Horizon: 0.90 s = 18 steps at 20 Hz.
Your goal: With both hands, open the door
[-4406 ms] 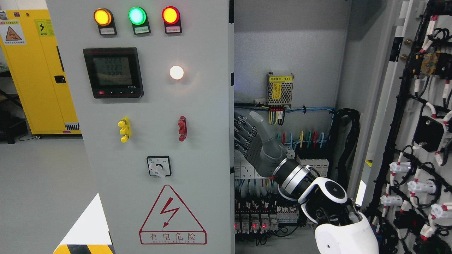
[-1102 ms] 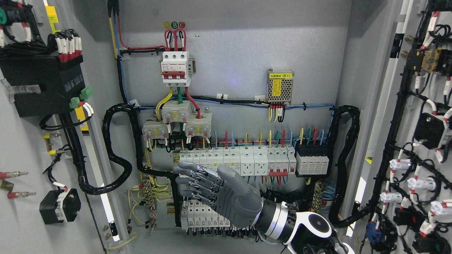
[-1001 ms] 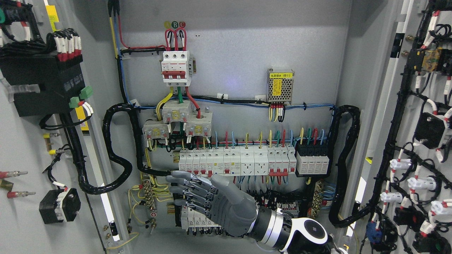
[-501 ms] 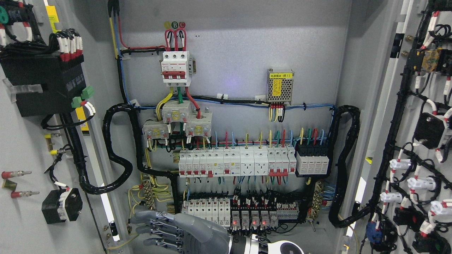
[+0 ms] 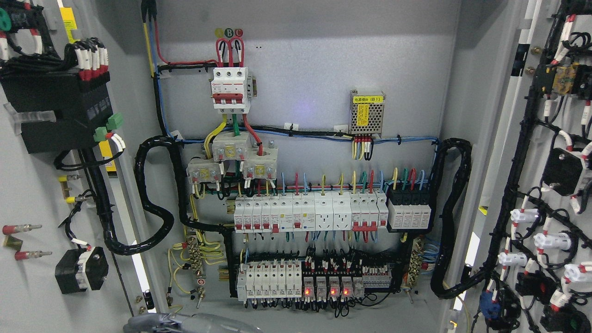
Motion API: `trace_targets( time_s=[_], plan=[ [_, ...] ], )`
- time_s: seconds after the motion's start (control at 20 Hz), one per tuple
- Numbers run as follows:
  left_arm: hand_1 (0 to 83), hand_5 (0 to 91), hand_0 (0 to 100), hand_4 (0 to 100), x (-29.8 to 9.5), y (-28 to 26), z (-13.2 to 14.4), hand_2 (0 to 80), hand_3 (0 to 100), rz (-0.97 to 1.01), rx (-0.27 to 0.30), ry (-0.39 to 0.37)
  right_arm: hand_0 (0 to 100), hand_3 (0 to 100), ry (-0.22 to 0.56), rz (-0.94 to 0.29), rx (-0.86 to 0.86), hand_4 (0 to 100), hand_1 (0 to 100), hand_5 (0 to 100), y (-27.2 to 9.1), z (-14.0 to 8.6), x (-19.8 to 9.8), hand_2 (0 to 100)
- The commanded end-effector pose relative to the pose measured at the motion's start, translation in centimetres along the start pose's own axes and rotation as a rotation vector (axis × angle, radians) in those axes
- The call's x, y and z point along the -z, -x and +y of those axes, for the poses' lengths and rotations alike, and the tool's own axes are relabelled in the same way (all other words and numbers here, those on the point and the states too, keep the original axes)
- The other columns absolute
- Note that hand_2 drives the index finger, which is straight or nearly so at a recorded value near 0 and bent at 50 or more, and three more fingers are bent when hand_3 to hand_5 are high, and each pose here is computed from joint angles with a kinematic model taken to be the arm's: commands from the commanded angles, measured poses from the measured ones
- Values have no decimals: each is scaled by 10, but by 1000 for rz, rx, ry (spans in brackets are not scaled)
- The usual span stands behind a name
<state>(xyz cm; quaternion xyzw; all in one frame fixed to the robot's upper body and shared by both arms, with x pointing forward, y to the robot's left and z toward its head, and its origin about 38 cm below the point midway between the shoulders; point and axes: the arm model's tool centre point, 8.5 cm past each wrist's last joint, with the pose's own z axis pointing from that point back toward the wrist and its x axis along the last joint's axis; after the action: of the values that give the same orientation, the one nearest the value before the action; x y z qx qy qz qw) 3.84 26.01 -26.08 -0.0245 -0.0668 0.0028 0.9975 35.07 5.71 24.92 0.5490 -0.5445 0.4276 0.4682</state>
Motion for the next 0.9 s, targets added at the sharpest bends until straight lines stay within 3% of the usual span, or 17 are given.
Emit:
trace_targets(
  time_s=[0.0,0.45,0.85],
  plan=[
    [0,0,0,0,-2,9,4,0,0,26,-4,-9,201,0,-120,-4,15,0,123,0,5,38,42,0],
    [0,0,0,0,-2,10,5,0,0,27,-2,-10,201,0,-91,22,8,0,122,0,13,38,47,0],
    [0,0,0,0,-2,9,4,0,0,26,-2,-9,201,0,-131,46,-36,0,123,0,5,42,59,0]
  ],
)
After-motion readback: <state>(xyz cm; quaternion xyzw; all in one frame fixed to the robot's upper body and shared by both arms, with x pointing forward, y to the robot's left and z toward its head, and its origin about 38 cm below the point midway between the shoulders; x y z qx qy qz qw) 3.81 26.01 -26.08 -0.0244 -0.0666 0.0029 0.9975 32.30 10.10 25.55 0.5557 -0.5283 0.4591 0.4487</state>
